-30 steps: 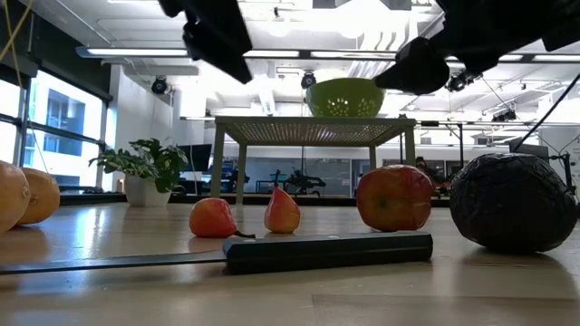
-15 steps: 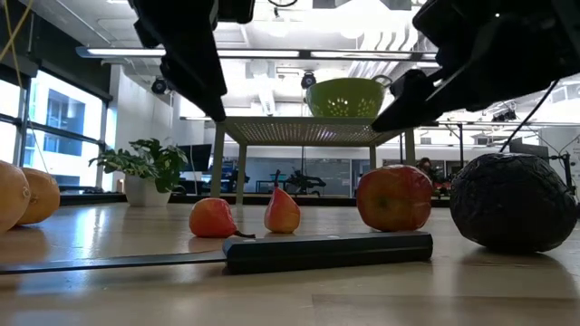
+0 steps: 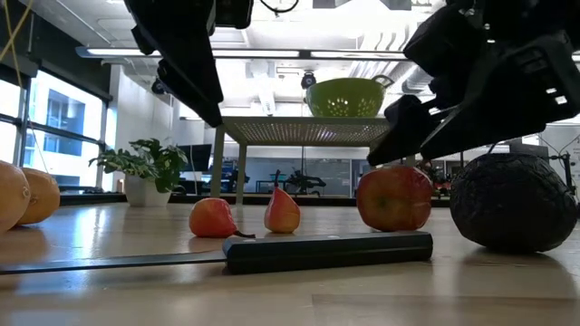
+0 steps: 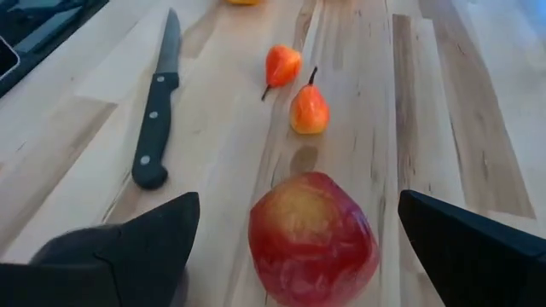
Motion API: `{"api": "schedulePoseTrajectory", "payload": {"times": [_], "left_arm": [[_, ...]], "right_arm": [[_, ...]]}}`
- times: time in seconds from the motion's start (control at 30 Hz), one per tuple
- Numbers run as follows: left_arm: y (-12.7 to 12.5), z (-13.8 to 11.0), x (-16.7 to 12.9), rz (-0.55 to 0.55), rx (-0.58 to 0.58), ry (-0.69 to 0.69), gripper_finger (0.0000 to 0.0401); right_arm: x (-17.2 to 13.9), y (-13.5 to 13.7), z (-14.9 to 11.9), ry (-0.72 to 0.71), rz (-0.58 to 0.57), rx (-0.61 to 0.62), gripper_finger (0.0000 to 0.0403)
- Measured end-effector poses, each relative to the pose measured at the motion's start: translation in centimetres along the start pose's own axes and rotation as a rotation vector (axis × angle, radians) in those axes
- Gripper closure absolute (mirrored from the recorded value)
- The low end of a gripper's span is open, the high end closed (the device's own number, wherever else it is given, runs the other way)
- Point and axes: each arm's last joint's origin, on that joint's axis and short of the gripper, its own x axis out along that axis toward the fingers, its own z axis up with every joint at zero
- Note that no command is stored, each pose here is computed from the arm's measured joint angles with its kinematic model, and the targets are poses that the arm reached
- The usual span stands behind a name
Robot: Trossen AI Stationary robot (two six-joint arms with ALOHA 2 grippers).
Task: Pick & Place Fruit
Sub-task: Put the apple into the strainer bowl on the shelf
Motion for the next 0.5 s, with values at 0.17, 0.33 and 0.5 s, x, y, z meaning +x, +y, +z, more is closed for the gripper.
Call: {"api": "schedulePoseTrajectory", "payload": {"times": [0.17, 0.33, 0.5], "left_arm": [[0.0, 0.0, 0.0, 0.000, -0.003, 0.000, 0.0132], [0.0, 0.0, 0.0, 0.000, -0.012, -0.001, 0.0132], [0.0, 0.0, 0.0, 0.000, -0.016, -0.002, 0.0132]], "right_arm": [[0.6, -0.1, -0.6, 0.030, -0.003, -0.004, 0.0008], [0.9, -0.4, -1.0, 0.044, -0.012, 0.008, 0.0008], [1.4, -0.4, -1.4, 0.056, -0.008, 0.007, 0.0008]]}}
